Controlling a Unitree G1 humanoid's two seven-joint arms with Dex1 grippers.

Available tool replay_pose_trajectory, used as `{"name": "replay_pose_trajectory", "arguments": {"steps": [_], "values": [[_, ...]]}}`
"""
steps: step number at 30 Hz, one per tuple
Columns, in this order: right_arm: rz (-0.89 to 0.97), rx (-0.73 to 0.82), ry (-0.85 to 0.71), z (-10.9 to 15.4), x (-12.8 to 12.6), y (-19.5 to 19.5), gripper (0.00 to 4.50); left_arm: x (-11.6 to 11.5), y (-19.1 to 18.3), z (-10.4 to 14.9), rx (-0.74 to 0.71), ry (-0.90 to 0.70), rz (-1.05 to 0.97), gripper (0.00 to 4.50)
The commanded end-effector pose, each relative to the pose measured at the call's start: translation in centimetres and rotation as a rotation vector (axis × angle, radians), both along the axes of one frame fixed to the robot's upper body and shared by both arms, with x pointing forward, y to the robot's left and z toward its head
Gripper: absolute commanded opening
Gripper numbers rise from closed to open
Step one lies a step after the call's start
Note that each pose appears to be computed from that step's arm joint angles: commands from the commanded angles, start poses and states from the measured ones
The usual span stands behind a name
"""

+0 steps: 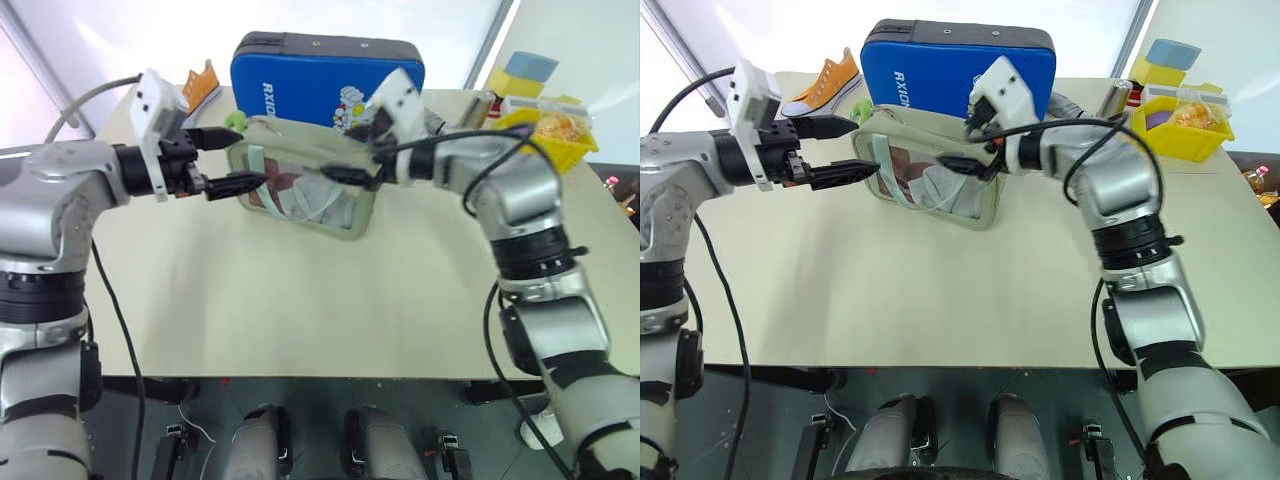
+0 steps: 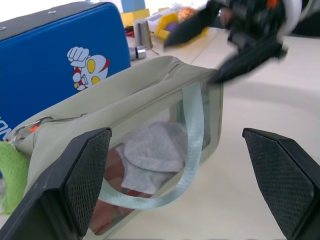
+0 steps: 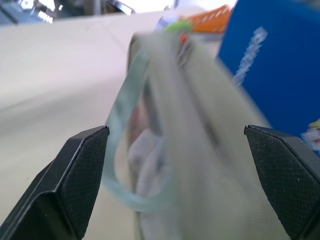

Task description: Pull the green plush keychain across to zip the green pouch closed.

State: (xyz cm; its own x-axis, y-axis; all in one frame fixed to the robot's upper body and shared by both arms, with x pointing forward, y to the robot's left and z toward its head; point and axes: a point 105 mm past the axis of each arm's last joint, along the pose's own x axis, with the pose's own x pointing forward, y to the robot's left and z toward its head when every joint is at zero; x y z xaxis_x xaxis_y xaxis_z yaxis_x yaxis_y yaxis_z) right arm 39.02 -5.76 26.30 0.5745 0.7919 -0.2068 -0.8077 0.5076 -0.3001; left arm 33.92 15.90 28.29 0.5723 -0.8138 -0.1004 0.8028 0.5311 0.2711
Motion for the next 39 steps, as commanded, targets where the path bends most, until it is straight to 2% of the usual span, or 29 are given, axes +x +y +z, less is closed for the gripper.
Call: {"name": "replay_pose_trajectory", "arguments": {"steps": [1, 3, 6, 7, 8, 9, 13, 15, 17, 19, 20, 25, 28, 34, 37, 39], "values": [[0.019, -0.021, -0.052, 0.8, 0.0, 0.0, 4.5, -0.7, 0.5, 0.4, -0.005, -0.038, 0.028, 4.49], [0.029, -0.042, -0.056, 0.7, 0.1, 0.0, 4.5, -0.9, 0.6, 0.4, -0.012, -0.036, 0.035, 4.49], [0.045, -0.053, -0.062, 0.6, 0.2, 0.2, 3.66, -1.0, 0.9, 0.3, -0.012, -0.037, 0.054, 4.5], [0.05, -0.063, -0.068, 0.6, 0.2, 0.2, 3.25, -1.0, 0.9, 0.3, -0.012, -0.038, 0.059, 4.5], [0.054, -0.074, -0.074, 0.5, 0.2, 0.2, 2.53, -1.1, 1.0, 0.3, -0.013, -0.039, 0.061, 4.5], [0.057, -0.089, -0.083, 0.4, 0.3, 0.2, 2.21, -1.1, 0.9, 0.3, -0.013, -0.04, 0.062, 4.5], [0.056, -0.137, -0.116, -0.1, 0.5, 0.1, 0.14, -0.9, 1.1, 0.5, -0.013, -0.051, 0.073, 4.5], [0.052, -0.157, -0.156, 0.1, 0.6, -0.1, 0.14, -0.7, 1.5, 0.6, -0.012, -0.055, 0.09, 4.5], [0.081, -0.11, -0.206, 1.4, 0.3, -0.2, 0.14, -0.6, 2.1, 0.8, -0.02, -0.054, 0.111, 4.5], [0.14, -0.051, -0.256, 3.1, -0.7, -0.7, 0.14, -0.8, 2.7, 1.1, -0.018, -0.052, 0.121, 4.5], [0.177, -0.07, -0.289, 3.3, -1.3, -1.1, 0.14, -0.9, 3.1, 1.2, -0.016, -0.051, 0.129, 4.5], [0.28, -0.177, -0.241, 1.1, -3.1, -3.5, 0.14, -1.2, 4.2, 1.9, -0.03, -0.052, 0.162, 4.5], [0.315, -0.19, -0.215, -0.3, -3.9, -3.4, 0.14, -1.5, 3.3, 1.4, -0.033, -0.046, 0.136, 4.5], [0.337, -0.189, -0.184, -1.1, -4.4, -2.7, 0.14, -1.7, 2.8, 0.8, -0.035, -0.031, 0.128, 4.5], [0.315, -0.184, -0.186, -0.8, -4.4, -3.0, 1.11, -1.6, 3.3, 0.8, -0.035, -0.025, 0.142, 4.5], [0.285, -0.195, -0.198, -0.4, -4.5, -3.7, 2.11, -1.4, 3.8, 0.8, -0.032, -0.021, 0.156, 4.5]]}}
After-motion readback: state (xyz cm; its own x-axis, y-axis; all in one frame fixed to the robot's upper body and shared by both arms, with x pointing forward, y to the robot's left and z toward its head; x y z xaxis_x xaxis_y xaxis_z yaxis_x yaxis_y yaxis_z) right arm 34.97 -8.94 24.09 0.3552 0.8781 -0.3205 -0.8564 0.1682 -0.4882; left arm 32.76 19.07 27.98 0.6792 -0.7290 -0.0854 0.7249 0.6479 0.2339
